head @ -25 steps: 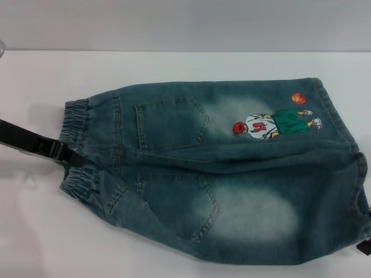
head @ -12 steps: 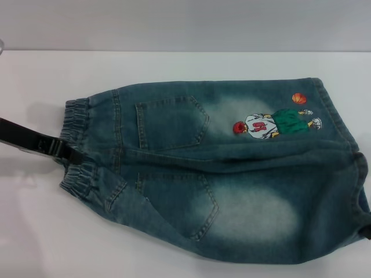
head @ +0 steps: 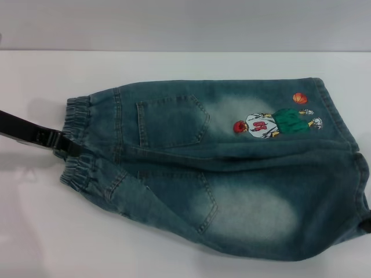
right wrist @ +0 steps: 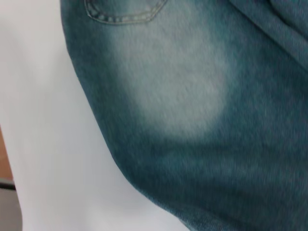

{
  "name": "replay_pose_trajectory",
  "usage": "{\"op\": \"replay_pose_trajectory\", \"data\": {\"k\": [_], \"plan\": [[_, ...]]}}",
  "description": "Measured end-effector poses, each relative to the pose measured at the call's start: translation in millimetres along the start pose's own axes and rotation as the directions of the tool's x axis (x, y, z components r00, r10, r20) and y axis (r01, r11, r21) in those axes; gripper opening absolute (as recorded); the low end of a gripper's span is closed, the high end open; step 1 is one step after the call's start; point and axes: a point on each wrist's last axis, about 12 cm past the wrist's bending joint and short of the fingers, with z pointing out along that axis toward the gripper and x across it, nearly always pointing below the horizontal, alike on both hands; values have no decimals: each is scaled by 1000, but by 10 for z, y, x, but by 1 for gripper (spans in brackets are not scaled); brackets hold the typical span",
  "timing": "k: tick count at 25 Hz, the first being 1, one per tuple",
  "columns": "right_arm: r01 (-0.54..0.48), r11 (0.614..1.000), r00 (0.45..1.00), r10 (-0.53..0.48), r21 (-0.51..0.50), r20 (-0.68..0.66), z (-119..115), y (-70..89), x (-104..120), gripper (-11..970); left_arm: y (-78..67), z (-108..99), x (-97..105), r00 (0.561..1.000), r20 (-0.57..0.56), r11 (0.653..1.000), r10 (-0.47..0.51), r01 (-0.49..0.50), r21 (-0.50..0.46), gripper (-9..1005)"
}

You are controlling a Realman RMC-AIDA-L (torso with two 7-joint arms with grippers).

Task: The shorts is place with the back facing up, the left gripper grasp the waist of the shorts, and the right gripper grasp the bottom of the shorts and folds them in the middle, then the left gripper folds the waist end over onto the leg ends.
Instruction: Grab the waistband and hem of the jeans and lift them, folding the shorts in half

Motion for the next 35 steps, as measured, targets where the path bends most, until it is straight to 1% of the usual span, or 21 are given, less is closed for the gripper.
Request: {"op": "replay_pose_trajectory", "data": {"k": [3, 8, 14, 20, 23, 27, 29, 32, 35], "plan": [[16, 1000, 999, -16, -2, 40, -39, 16, 5, 9, 2, -6, -15, 1000, 7, 1000, 1, -1, -6, 58], [53, 999, 985, -52, 0, 166, -167, 52, 53, 17, -10, -23, -57, 1000, 27, 1000, 8, -8, -9, 63], [76, 996, 961, -87, 52, 263, -250, 45, 76, 27, -20, -51, -139, 997, 72, 1000, 21, -19, -25, 68], [74, 993, 941, -101, 95, 324, -295, 20, 119, 36, 28, -118, -193, 992, 124, 998, 12, -5, -58, 73], [67, 988, 914, -117, 140, 387, -326, 1, 164, 41, 75, -158, -213, 988, 157, 997, 1, 11, -77, 75], [43, 969, 868, -156, 241, 471, -396, -41, 276, 47, 104, -201, -240, 982, 187, 995, -1, 20, -96, 78], [20, 961, 855, -159, 275, 493, -421, -63, 319, 50, 116, -225, -256, 980, 201, 994, 1, 21, -108, 80], [-9, 950, 838, -163, 312, 520, -441, -92, 351, 55, 111, -253, -299, 974, 226, 992, 14, 15, -128, 83], [-34, 936, 798, -186, 351, 573, -459, -93, 365, 59, 88, -245, -336, 970, 243, 991, 26, 8, -136, 85]]}}
